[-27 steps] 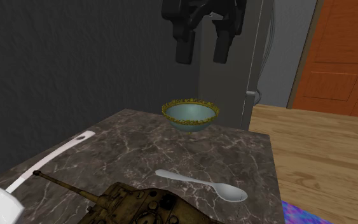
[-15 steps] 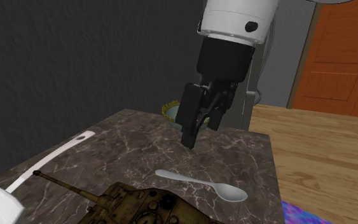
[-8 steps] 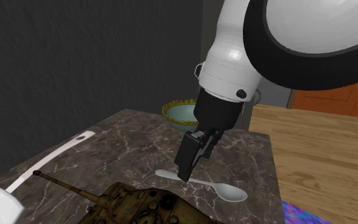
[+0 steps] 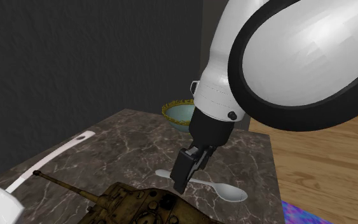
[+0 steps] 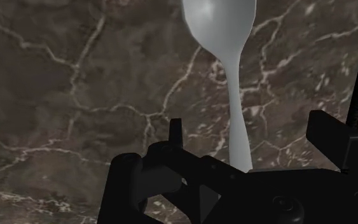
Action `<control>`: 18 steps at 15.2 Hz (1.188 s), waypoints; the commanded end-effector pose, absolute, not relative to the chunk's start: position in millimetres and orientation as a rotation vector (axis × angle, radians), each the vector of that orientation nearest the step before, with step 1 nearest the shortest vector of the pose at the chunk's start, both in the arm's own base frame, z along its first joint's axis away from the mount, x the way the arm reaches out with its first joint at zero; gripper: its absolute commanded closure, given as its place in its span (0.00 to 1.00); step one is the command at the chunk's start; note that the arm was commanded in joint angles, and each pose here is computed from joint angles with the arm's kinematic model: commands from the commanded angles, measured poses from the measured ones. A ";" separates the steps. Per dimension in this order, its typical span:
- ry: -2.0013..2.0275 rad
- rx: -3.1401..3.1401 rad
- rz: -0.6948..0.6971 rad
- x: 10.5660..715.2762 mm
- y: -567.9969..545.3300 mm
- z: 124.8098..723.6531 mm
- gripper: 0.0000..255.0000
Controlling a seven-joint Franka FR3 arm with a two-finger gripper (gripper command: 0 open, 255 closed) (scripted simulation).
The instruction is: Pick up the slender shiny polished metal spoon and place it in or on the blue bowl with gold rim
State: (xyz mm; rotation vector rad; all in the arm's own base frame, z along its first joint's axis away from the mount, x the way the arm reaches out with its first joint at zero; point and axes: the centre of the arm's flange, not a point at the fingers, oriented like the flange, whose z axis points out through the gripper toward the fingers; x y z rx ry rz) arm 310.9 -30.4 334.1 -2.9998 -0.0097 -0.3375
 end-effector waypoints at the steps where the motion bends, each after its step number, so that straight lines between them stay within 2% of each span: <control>1: -0.010 -3.000 -0.338 311.0 -30.3 333.0 0.00; 5: -0.010 -3.000 -0.338 311.0 -30.3 333.0 0.00; 6: -0.010 -3.000 -0.338 311.0 -30.3 333.0 1.00; 18: -0.010 -3.000 -0.338 311.0 -30.3 348.9 1.00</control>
